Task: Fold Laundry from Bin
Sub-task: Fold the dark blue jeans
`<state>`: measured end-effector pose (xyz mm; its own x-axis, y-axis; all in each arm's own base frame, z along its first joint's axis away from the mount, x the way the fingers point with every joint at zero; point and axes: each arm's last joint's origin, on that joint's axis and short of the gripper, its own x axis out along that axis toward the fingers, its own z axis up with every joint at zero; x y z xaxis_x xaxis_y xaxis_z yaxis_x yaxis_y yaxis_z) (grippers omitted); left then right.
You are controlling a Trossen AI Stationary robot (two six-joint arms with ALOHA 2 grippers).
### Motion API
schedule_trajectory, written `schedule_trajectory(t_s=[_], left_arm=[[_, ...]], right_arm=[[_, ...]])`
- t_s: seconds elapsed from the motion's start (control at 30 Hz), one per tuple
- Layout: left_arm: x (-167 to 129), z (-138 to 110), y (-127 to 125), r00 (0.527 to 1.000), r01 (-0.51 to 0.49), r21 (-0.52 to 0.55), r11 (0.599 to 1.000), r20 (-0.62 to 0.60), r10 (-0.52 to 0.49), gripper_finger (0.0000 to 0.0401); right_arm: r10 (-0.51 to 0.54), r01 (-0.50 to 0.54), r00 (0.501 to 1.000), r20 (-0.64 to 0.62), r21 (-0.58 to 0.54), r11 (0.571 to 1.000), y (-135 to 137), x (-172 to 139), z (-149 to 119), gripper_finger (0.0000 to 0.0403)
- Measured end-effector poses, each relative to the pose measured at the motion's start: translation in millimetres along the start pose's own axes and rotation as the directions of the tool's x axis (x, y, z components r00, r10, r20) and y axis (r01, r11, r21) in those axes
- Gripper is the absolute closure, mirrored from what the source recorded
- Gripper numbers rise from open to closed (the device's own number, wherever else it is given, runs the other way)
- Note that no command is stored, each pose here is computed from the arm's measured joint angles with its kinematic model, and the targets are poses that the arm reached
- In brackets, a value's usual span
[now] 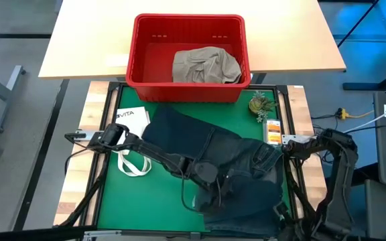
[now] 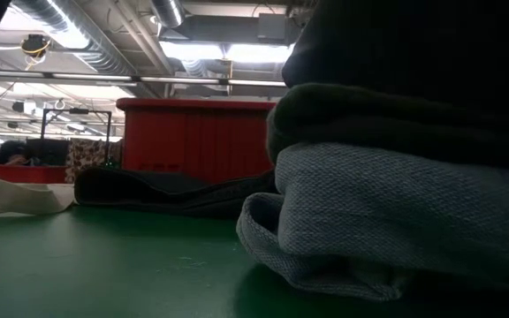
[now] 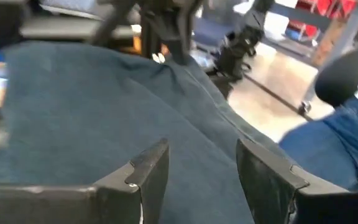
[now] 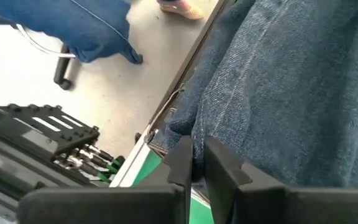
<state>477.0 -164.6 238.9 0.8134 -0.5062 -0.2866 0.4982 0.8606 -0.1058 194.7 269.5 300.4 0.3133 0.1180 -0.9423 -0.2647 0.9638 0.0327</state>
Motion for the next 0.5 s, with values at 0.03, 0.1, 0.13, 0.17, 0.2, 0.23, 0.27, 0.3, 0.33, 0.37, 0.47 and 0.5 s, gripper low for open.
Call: schedule_trajectory(t_s=[0.03, 0.1, 0.13, 0.17, 0.2, 0.23, 0.27, 0.3, 0.33, 0.37, 0.47, 0.5], left_arm=[[1, -2, -4, 1.0, 0.008, -0.001, 1.0, -0.017, -0.008, 0.0222], [1, -3, -14, 0.999, 0.024, -0.003, 1.0, -0.046, -0.024, 0.0222], [1, -4, -19, 0.998, 0.028, -0.003, 1.0, -0.062, -0.028, 0.0222], [2, -5, -24, 0.997, 0.025, -0.003, 1.0, -0.077, -0.026, 0.0222], [2, -7, -30, 0.995, 0.018, -0.002, 1.0, -0.098, -0.018, 0.0222], [3, -9, -36, 0.992, 0.008, 0.0, 1.0, -0.122, -0.008, 0.0222], [3, -12, -41, 0.989, 0.0, 0.002, 1.0, -0.147, 0.0, 0.0222], [4, -15, -47, 0.985, -0.008, 0.005, 1.0, -0.175, 0.009, 0.0222], [4, -18, -52, 0.979, -0.013, 0.008, 1.0, -0.201, 0.014, 0.0222], [4, -21, -58, 0.973, -0.024, 0.012, 1.0, -0.228, 0.026, 0.0222], [4, -28, -72, 0.955, -0.078, 0.036, 0.996, -0.284, 0.085, 0.0222], [4, -30, -76, 0.949, -0.103, 0.05, 0.993, -0.295, 0.113, 0.0222]], right_arm=[[-0.005, 0.005, 1.0, -0.007, -0.007, 1.0, 1, 3, 0, 0.0368], [-0.013, 0.013, 1.0, -0.018, -0.019, 1.0, 3, 8, 1, 0.037], [-0.017, 0.017, 1.0, -0.023, -0.021, 1.0, 3, 10, 1, 0.037], [-0.02, 0.019, 0.999, -0.027, -0.022, 1.0, 4, 12, 1, 0.037], [-0.02, 0.02, 0.999, -0.032, -0.023, 1.0, 4, 13, 1, 0.037], [-0.02, 0.019, 0.999, -0.032, -0.023, 1.0, 4, 13, 1, 0.037], [-0.018, 0.017, 0.999, -0.034, -0.023, 1.0, 4, 13, 1, 0.037], [-0.017, 0.016, 0.999, -0.034, -0.023, 1.0, 4, 13, 1, 0.037], [-0.017, 0.016, 0.999, -0.034, -0.023, 1.0, 4, 13, 1, 0.037], [-0.017, 0.016, 0.999, -0.034, -0.023, 1.0, 4, 13, 1, 0.037], [-0.015, 0.014, 0.999, -0.034, -0.022, 1.0, 4, 13, 1, 0.037], [-0.011, 0.01, 0.999, -0.037, -0.022, 1.0, 5, 13, 1, 0.037]])
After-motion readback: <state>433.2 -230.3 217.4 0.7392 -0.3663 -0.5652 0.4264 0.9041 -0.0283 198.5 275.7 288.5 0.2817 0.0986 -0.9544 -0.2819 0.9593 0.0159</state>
